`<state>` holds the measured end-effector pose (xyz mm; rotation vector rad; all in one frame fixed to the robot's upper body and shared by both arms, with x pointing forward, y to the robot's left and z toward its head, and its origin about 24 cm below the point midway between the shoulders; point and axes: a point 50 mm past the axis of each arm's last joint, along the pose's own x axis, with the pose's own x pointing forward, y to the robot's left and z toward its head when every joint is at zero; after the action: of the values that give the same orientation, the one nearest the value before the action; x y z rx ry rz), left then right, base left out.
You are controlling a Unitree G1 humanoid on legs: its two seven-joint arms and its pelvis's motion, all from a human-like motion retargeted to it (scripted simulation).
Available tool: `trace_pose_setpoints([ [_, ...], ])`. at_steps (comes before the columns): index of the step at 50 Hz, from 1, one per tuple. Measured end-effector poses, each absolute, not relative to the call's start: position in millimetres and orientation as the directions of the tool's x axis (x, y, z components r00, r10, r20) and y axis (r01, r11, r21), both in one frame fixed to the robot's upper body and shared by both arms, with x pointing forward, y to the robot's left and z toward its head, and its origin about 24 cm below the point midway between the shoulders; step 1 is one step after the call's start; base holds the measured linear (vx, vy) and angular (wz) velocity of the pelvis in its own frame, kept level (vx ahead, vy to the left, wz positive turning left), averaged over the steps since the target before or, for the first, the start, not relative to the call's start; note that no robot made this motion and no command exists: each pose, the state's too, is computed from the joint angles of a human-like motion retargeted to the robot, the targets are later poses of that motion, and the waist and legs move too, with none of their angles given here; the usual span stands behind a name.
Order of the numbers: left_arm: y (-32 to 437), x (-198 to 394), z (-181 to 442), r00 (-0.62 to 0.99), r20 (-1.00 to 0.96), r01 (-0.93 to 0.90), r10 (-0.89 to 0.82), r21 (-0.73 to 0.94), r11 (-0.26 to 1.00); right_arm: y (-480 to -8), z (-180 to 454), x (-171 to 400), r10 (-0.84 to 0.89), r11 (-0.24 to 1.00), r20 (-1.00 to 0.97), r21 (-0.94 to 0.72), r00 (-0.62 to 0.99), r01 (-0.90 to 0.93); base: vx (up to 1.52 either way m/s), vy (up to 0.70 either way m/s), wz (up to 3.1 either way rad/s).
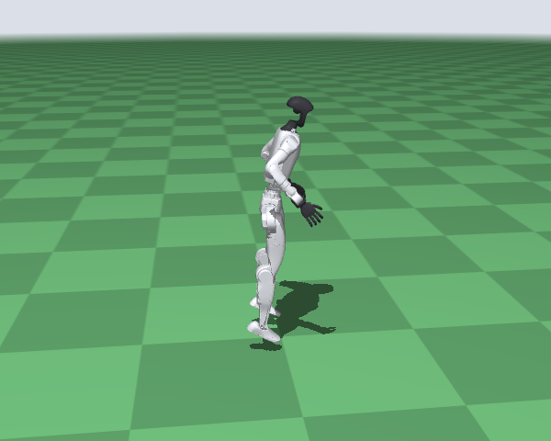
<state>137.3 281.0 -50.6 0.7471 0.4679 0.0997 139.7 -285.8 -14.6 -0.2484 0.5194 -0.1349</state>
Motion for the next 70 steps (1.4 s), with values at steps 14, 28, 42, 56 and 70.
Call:
trace_pose_setpoints([
  [14,336.3,46.2,-115.6,0.271,-0.684,-0.019,0.677,0.7,0.714,-337.1,-83.8,108.2,-0.334,0.867,-0.832,-0.456,0.444,-0.201,-0.07,0.0,0.03],
  [28,365.7,115.4,-51.1,0.594,-0.42,-0.371,0.686,0.613,0.698,-305.6,-100.2,111.5,-0.316,0.9,-0.811,-0.42,0.492,-0.115,-0.09,0.09,0.2],
  [42,252.6,205.7,-61.9,0.884,-0.362,-0.029,0.296,0.59,0.807,-246.7,-115.8,155.0,-0.262,0.942,-0.752,-0.335,0.604,-0.008,-0.05,0.0,-0.1],
  [56,225.7,259.7,-73.0,0.851,-0.47,0.231,0.235,0.737,0.635,-244.6,-122.6,172.8,-0.333,0.892,-0.753,-0.446,0.568,-0.068,0.0,0.0,-0.25],
  [70,217.5,222.0,-97.1,0.818,-0.551,0.319,0.166,0.675,0.666,-244.5,-144.9,123.3,-0.299,0.904,-0.856,-0.396,0.422,-0.162,0.08,-0.01,0.01],
])
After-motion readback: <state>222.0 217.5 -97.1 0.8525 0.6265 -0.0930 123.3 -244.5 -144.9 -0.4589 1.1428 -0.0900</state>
